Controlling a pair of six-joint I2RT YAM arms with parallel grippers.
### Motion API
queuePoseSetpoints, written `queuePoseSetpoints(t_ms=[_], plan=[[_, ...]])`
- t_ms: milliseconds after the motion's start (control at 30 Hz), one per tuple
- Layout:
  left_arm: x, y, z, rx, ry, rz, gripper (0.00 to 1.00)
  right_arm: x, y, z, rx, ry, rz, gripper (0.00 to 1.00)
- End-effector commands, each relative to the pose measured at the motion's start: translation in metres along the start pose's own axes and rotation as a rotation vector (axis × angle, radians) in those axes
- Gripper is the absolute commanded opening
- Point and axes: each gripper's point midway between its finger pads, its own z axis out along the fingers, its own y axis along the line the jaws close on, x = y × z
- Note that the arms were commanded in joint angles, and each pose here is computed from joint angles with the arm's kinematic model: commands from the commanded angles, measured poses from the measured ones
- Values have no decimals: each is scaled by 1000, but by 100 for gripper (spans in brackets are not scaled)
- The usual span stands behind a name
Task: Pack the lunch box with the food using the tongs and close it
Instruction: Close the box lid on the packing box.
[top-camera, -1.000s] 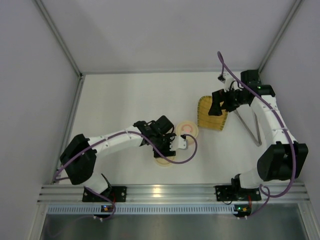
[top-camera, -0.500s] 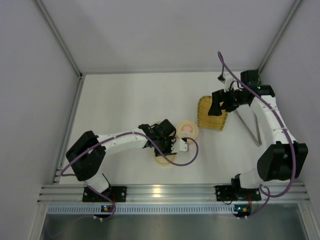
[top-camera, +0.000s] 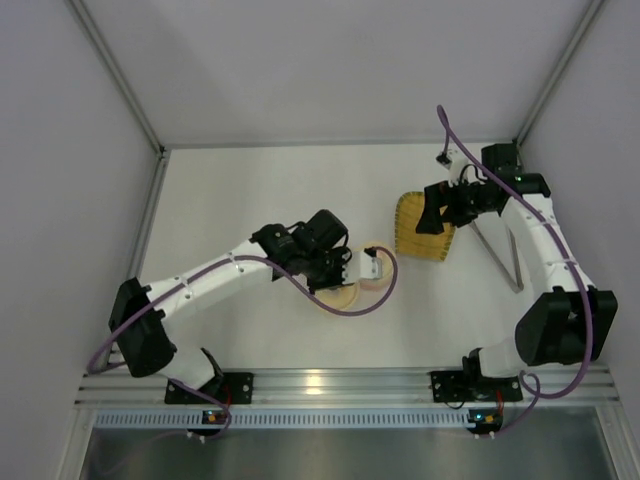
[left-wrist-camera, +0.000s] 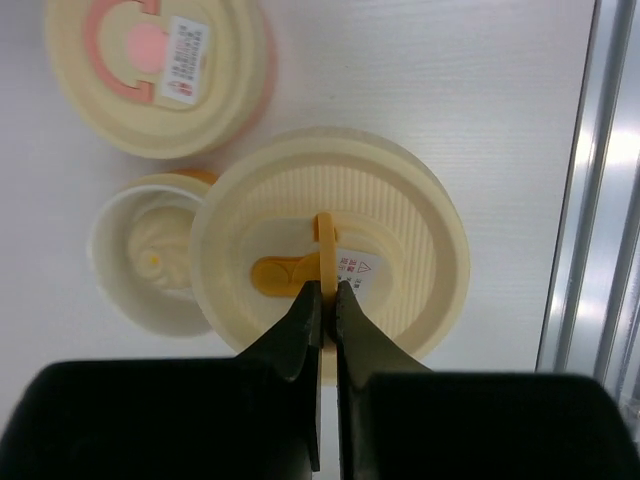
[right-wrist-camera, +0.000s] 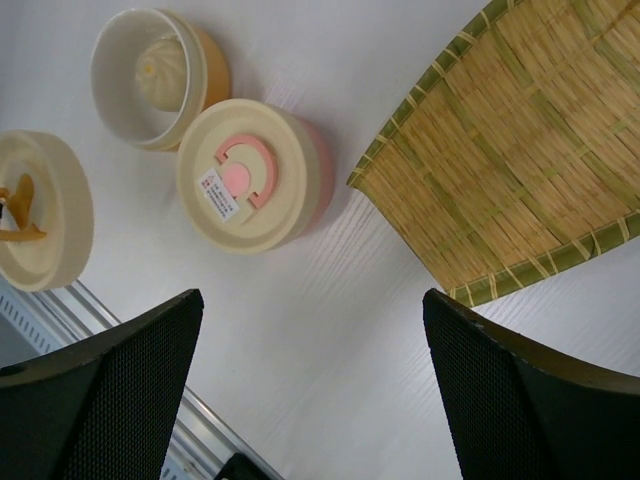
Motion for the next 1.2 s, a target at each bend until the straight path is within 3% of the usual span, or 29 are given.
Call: queuePoseSetpoints(t_ms=[0, 133, 333, 533, 1167], plan=[[-4, 16, -29, -87, 42, -53, 0, -20, 3, -14, 8, -99, -37, 90], [4, 78, -37, -233, 91, -193, 0, -23, 1, -12, 12, -102, -33, 90], [22, 138, -28, -270, 122, -379, 0, -23, -4, -13, 38, -95, -35, 90], [37, 143, -8, -256, 165, -442, 0, -24, -5, -12, 39, -94, -38, 93], [35, 136, 8, -218, 114, -477, 0, -29, -13, -15, 90, -115, -28, 99]])
